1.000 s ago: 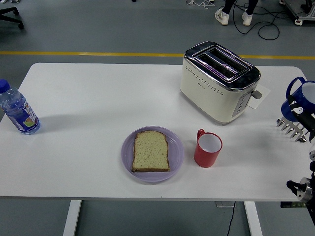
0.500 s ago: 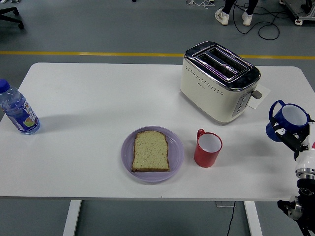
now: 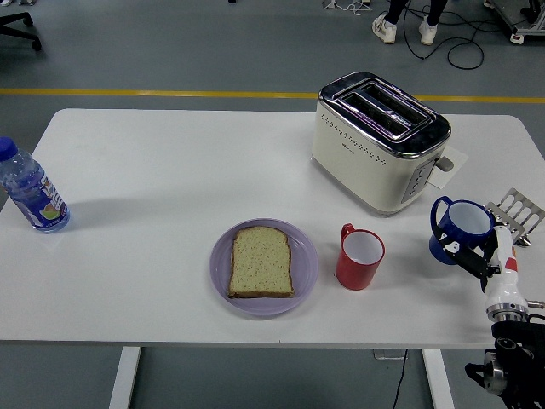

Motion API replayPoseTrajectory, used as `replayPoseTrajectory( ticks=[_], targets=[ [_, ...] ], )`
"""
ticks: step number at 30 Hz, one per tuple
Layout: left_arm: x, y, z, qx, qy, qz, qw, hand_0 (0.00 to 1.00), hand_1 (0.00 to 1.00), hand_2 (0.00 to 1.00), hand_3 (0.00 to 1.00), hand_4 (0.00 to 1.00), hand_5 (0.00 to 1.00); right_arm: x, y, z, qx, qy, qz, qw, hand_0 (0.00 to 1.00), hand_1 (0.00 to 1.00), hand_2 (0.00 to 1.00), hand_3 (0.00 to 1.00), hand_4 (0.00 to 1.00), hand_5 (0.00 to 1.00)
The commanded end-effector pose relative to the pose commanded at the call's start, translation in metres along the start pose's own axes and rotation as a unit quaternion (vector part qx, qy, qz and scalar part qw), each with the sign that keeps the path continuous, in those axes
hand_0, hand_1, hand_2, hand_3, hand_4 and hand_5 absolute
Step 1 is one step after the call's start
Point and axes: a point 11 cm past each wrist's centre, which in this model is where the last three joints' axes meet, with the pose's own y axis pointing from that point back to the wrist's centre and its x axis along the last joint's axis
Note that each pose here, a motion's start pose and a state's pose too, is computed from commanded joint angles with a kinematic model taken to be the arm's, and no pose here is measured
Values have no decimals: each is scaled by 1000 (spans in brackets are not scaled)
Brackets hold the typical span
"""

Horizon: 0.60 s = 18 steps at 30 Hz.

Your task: Pick up the cup,pour liquid into bread,place the cup on the desk

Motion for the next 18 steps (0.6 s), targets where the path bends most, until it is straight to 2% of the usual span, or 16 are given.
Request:
replayPoseTrajectory(
  ticks=[5, 11, 12, 17, 18],
  targets=[
    [0, 0, 2, -1, 2, 0, 1000, 633, 641, 650, 503, 240, 862, -1, -1, 9, -12, 2, 2, 1000, 506, 475, 607, 619, 643, 2],
    [0, 0, 3, -2, 1, 0, 1000, 633, 641, 651, 503, 239, 861, -9, 2, 15, -17, 0, -7, 1000, 506, 476, 609, 642, 662, 7],
    [0, 0, 3, -2, 2, 0, 1000, 633, 641, 652, 503, 240, 862, -11, 2, 16, -18, 0, -9, 1000, 511, 479, 613, 693, 691, 21],
    [-1, 0, 3, -2, 1, 0, 1000, 633, 641, 652, 503, 240, 862, -15, 3, 19, -21, 1, -13, 1000, 511, 479, 613, 693, 691, 21],
    [-1, 0, 2, -2, 2, 0, 1000, 633, 641, 652, 503, 239, 862, -15, 3, 19, -21, 1, -13, 1000, 516, 483, 615, 721, 724, 61]
  ],
)
